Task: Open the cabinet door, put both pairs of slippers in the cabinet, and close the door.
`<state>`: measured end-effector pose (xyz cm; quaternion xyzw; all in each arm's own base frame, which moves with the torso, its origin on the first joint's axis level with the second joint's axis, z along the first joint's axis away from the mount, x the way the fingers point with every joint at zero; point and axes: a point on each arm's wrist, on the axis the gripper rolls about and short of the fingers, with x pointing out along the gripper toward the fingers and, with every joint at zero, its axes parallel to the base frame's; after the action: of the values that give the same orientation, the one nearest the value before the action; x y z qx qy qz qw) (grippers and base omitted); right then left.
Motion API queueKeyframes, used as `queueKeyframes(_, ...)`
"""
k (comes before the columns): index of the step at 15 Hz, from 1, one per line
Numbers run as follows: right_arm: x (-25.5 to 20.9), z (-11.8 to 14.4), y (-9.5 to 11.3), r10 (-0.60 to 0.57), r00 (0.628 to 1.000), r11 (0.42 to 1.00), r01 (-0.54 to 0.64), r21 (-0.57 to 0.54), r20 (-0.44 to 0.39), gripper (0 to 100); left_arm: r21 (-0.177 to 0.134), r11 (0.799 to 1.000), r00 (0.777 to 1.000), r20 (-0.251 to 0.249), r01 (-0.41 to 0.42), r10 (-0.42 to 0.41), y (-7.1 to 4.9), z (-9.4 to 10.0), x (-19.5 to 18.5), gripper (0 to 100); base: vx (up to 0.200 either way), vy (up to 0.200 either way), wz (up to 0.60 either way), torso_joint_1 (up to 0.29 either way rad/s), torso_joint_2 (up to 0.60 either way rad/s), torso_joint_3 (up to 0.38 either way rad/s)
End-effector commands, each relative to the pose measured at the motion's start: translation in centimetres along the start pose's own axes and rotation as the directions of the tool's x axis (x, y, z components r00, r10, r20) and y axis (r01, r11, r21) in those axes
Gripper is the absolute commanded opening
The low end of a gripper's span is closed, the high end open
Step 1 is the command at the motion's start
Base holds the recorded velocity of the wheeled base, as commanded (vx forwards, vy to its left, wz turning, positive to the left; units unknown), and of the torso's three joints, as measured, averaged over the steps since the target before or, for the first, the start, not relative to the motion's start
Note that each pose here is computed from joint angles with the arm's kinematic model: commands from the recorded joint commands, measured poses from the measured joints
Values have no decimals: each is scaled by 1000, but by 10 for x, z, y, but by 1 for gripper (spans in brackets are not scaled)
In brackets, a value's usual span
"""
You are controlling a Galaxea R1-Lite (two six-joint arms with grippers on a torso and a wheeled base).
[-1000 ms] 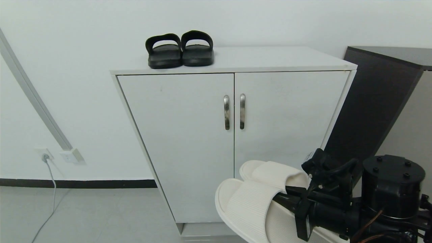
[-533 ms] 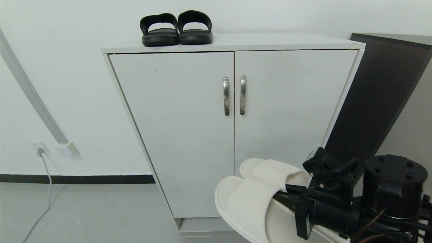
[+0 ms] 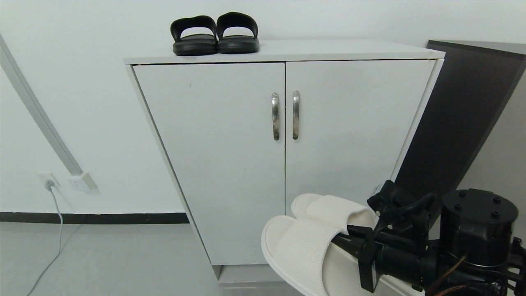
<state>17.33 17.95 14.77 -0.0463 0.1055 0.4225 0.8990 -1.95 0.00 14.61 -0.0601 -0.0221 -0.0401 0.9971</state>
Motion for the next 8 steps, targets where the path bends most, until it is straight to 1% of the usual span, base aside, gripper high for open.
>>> queueKeyframes(1, 1, -1, 0, -1, 1000, 1000, 1, 0, -5, 0, -66, 976, 966, -146, 207, -214, -9, 37, 53, 100, 0, 0, 0, 0, 0, 0)
queueKeyframes(2, 1, -1, 0, -1, 1000, 1000, 1, 0, -5, 0, -80, 956, 941, -166, 284, -294, -13, 43, 73, 100, 0, 0, 0, 0, 0, 0)
queueKeyframes(3, 1, -1, 0, 2, 1000, 1000, -2, 0, -4, 0, -91, 937, 920, -179, 337, -349, -17, 46, 94, 100, 0, 0, 0, 0, 0, 0)
queueKeyframes(4, 1, -1, 0, 3, 1000, 1000, -3, 0, -4, 0, -96, 928, 911, -182, 359, -371, -19, 49, 108, 100, 0, 0, 0, 0, 0, 0)
queueKeyframes(5, 0, -1, -1, 0, 1000, 1000, 0, 0, -4, 0, -97, 919, 902, -179, 381, -393, -22, 52, 132, 100, 0, 0, 0, 0, 0, 0)
queueKeyframes(6, 1, 0, -2, -6, 1000, 1000, 6, 5, -1, 0, -93, 908, 895, -152, 409, -419, -27, 57, 167, 100, 0, 0, 0, 0, 0, 0)
queueKeyframes(7, 1, 0, -2, -6, 1000, 1000, 6, 4, 0, 0, -90, 898, 888, -137, 431, -440, -32, 60, 187, 100, 0, 0, 0, 0, 0, 0)
queueKeyframes(8, 1, 1, -3, -7, 1000, 1000, 7, 3, 5, 0, -92, 873, 863, -132, 479, -488, -44, 65, 199, 100, 0, 0, 0, 0, 0, 0)
